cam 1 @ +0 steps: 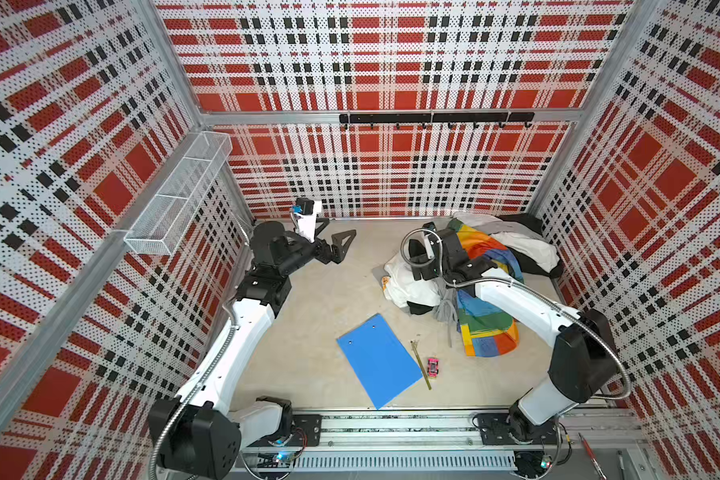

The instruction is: Pick out a specific cloth from the pile

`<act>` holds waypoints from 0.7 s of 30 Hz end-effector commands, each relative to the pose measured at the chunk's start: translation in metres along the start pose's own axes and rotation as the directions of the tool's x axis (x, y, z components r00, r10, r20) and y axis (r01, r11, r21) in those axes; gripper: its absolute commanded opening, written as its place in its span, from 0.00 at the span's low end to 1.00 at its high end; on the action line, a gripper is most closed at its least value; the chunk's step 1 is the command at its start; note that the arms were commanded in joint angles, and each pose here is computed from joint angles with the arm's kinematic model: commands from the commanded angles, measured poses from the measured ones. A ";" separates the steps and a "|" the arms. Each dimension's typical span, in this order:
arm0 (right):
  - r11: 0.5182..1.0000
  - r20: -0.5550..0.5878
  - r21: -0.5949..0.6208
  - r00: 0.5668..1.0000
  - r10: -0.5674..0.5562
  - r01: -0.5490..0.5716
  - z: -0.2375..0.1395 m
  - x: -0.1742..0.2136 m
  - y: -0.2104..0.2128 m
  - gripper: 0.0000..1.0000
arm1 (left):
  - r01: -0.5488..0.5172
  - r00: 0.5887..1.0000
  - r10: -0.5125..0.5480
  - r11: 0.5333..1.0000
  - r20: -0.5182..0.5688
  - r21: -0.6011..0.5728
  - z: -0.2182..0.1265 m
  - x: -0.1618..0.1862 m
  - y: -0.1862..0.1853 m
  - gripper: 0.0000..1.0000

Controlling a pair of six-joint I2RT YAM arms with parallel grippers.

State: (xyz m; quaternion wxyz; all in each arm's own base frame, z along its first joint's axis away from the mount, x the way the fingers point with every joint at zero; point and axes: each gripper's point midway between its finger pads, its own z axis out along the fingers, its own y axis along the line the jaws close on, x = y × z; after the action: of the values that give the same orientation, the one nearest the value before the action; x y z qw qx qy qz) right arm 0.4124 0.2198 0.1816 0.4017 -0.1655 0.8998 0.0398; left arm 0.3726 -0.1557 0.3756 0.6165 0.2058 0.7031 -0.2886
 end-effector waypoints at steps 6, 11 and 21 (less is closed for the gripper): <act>0.987 -0.151 -0.145 0.987 0.053 -0.075 0.059 0.055 0.031 0.68 | -0.016 0.999 0.016 1.000 0.028 -0.001 -0.001 -0.012 -0.001 0.99; 0.990 -0.193 0.019 0.971 0.141 -0.140 0.094 0.073 -0.017 0.71 | -0.016 0.999 0.016 1.000 0.028 0.007 -0.001 -0.012 -0.003 0.99; 0.952 -0.145 0.104 0.943 0.301 -0.288 0.121 0.058 -0.075 0.67 | -0.017 1.000 0.016 1.000 0.025 0.012 0.000 -0.011 -0.006 0.99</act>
State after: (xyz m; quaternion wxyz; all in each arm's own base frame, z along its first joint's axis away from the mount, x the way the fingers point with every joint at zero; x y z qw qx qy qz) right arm 0.4787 0.1680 0.0733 0.3247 -0.0398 0.9433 0.0570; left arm 0.3724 -0.1567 0.3753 0.6160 0.2068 0.7030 -0.2891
